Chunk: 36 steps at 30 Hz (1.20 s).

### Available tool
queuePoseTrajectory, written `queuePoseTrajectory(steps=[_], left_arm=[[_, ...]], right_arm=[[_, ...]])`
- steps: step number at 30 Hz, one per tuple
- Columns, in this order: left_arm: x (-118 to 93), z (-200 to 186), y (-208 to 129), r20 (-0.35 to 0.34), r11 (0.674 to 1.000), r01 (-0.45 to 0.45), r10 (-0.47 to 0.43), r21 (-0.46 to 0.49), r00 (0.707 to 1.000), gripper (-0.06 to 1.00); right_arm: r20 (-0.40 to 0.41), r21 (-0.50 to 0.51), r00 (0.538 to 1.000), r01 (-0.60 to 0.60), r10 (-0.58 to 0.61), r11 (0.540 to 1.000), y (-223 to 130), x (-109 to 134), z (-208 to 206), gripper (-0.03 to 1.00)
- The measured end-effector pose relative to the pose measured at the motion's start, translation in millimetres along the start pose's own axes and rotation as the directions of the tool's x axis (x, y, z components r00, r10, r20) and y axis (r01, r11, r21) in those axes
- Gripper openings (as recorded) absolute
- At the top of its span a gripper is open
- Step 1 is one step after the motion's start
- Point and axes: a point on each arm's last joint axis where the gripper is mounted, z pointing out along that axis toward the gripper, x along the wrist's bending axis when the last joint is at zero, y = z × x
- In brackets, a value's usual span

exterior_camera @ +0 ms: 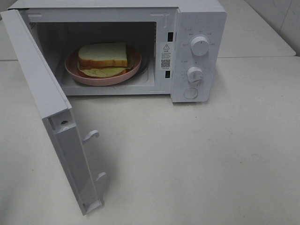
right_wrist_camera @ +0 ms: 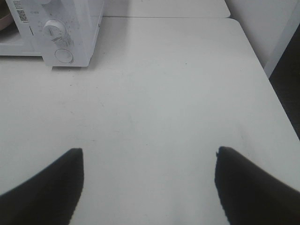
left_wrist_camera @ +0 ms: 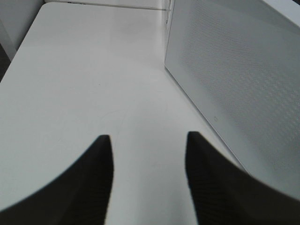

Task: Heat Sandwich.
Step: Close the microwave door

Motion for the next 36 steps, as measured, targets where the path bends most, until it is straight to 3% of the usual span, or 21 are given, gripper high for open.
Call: queuePoseTrajectory(steps=[1,2,3,5,8,13,21,29,36], left_arm=[[0.5,4.1,2.5,-0.001,1.000,0.002,-0.002,0.006,1.000,0.38],[0.5,4.1,2.5,-0.001,1.000,0.002,-0.002,0.006,1.000,0.38],[1.8,13.0,6.6,-0.008,1.000,0.003,-0.003,0.019,1.000,0.22],[3.0,21.0,11.4,-0.014,1.000,-0.005,0.005,0.015,1.000,0.09],[5.3,35.7,15.6,-0.025,1.000,-0.020,0.020,0.011,0.999,0.00],[9.9,65.0,13.0,-0.042,1.000,-0.025,0.025,0.000,0.999,0.00],[17.6,104.1,4.5,-0.086,0.989,-0.072,0.061,-0.128,0.994,0.00],[24.8,133.6,-6.3,-0.135,0.958,-0.093,0.058,-0.272,0.989,0.00],[25.7,153.8,-6.0,-0.138,0.943,-0.137,0.099,-0.303,0.986,0.00]], right_arm=[[0.000,0.000,1.000,0.000,0.000,1.000,0.0,0.0,0.0,0.75],[0.000,0.000,1.000,0.000,0.000,1.000,0.0,0.0,0.0,0.75],[0.000,0.000,1.000,0.000,0.000,1.000,0.0,0.0,0.0,0.75],[0.000,0.000,1.000,0.000,0.000,1.000,0.0,0.0,0.0,0.75],[0.000,0.000,1.000,0.000,0.000,1.000,0.0,0.0,0.0,0.75],[0.000,0.000,1.000,0.000,0.000,1.000,0.0,0.0,0.0,0.75],[0.000,0.000,1.000,0.000,0.000,1.000,0.0,0.0,0.0,0.75],[0.000,0.000,1.000,0.000,0.000,1.000,0.0,0.0,0.0,0.75],[0.000,-0.001,1.000,0.000,0.000,1.000,0.1,0.0,0.0,0.75]])
